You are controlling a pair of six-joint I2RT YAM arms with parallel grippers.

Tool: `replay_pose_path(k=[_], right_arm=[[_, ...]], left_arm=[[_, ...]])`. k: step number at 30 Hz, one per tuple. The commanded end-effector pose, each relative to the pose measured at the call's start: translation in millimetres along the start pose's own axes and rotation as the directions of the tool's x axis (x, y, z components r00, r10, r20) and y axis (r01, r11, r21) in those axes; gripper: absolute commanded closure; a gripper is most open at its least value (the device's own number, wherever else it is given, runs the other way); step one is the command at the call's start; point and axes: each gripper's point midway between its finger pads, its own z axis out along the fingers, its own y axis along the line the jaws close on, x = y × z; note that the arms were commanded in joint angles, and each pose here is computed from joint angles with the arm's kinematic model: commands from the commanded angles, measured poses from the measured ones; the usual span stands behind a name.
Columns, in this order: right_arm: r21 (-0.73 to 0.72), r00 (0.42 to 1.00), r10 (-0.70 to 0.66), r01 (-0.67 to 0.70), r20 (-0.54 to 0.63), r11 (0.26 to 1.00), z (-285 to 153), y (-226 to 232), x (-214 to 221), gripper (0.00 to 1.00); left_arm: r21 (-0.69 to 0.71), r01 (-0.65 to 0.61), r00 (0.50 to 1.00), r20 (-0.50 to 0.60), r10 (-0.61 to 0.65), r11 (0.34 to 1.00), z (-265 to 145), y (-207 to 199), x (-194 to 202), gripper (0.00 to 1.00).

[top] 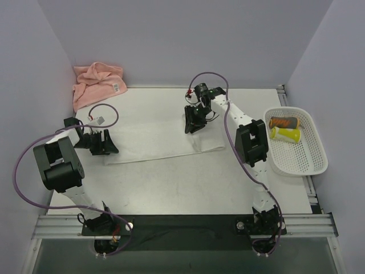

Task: Roll the towels
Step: Fold the towel

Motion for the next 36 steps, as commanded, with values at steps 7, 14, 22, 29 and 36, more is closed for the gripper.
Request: replay_pose_path(k=[7, 14, 22, 29, 36], right_arm=[[-0.093, 0.973, -0.161, 0.178, 0.165, 0.98, -88.9, 34.5, -18.1, 0.43], [0.045, 0.983, -0.027, 0.019, 0.181, 0.999, -95.2, -64.6, -33.5, 0.62], [0.107, 0.997, 0.027, -0.035, 0.075, 0.994, -41.8, -121.2, -23.9, 0.77], [0.111, 0.99, 0.104, -0.093, -0.096, 0.989, -4.4, -129.9, 35.1, 0.89], [0.0, 0.965, 0.12, -0.123, -0.232, 0.992, -29.4, -81.2, 122.9, 0.94]], left_arm=[[0.031, -0.123, 0.989, 0.087, 0.12, 0.992, -23.6, -29.5, -31.5, 0.26], [-0.023, -0.142, 0.99, 0.013, 0.143, 0.99, -10.5, -29.9, -18.4, 0.35], [-0.108, -0.15, 0.984, -0.11, 0.138, 0.983, 16.3, -16.0, 2.9, 0.54], [-0.144, -0.102, 0.981, -0.178, 0.076, 0.984, 40.2, 3.1, 9.4, 0.6], [-0.168, -0.243, 0.969, -0.088, 0.231, 0.955, 74.7, 12.4, -110.6, 0.59]])
